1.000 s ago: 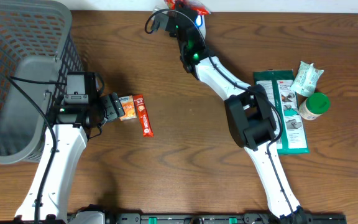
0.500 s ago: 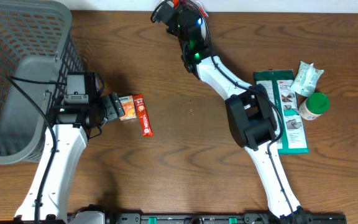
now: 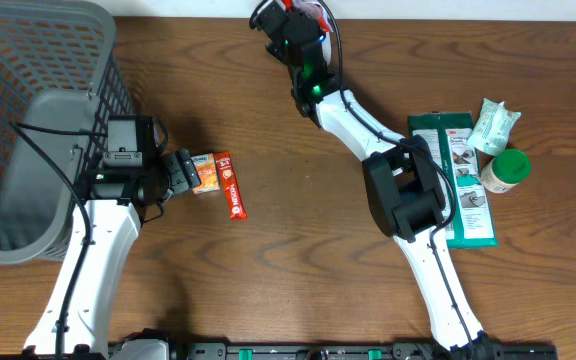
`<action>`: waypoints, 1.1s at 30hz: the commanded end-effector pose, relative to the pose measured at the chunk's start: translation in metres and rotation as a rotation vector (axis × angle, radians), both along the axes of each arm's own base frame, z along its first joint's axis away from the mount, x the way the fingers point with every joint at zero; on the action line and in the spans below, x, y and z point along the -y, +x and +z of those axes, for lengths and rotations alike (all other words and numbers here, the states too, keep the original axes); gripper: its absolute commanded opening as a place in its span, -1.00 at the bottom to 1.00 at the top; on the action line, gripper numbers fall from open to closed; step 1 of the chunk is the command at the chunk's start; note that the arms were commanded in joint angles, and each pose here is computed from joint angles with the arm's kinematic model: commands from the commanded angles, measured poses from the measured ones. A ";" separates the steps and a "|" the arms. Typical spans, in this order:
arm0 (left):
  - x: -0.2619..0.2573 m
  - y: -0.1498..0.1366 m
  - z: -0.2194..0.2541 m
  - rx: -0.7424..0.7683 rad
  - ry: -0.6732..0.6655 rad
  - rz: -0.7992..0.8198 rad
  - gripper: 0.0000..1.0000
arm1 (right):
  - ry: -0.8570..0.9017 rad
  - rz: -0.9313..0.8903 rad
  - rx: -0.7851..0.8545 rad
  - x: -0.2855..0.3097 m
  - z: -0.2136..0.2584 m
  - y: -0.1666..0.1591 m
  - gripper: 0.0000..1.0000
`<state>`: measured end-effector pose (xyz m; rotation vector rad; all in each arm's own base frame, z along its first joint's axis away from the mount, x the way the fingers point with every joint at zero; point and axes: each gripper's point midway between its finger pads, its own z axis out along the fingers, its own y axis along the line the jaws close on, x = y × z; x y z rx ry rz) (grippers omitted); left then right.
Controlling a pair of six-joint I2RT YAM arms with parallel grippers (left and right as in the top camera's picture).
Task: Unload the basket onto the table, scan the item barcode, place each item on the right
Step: 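Hold the Hacks packet under the white scanner with the right gripper, then move the Hacks packet right and drop it beside the gloves bag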
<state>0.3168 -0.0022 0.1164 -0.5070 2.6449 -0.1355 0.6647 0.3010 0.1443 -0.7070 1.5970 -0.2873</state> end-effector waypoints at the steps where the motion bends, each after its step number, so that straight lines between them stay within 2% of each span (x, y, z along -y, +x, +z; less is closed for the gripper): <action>1: -0.004 0.003 0.002 0.002 0.012 0.007 0.75 | 0.096 -0.004 0.054 0.000 0.041 0.001 -0.99; 5: -0.004 0.003 0.002 0.002 0.012 0.007 0.75 | 0.222 0.023 0.109 0.004 0.101 -0.006 -0.98; 10: -0.004 0.003 0.002 0.002 0.012 0.007 0.75 | 0.266 0.036 0.113 0.015 0.170 -0.026 -0.98; 14: -0.004 0.003 0.002 0.003 0.012 0.007 0.75 | 0.390 0.029 -0.061 0.029 0.210 -0.066 -0.98; 19: -0.004 0.003 0.002 0.002 0.012 0.007 0.75 | 0.462 -0.003 -0.301 0.061 0.229 -0.125 -0.98; 24: -0.004 0.003 0.002 0.002 0.012 0.007 0.75 | 0.507 -0.090 -0.701 0.103 0.188 -0.194 -0.98; 28: -0.004 0.003 0.002 0.002 0.012 0.007 0.75 | 0.450 -0.229 -0.968 0.141 0.128 -0.226 -0.98; 29: -0.004 0.003 0.002 0.003 0.012 0.007 0.75 | 0.423 -0.300 -1.069 0.158 0.100 -0.237 -0.98; 33: -0.004 0.003 0.002 0.002 0.012 0.007 0.75 | 0.431 -0.407 -1.234 0.191 0.029 -0.250 -0.98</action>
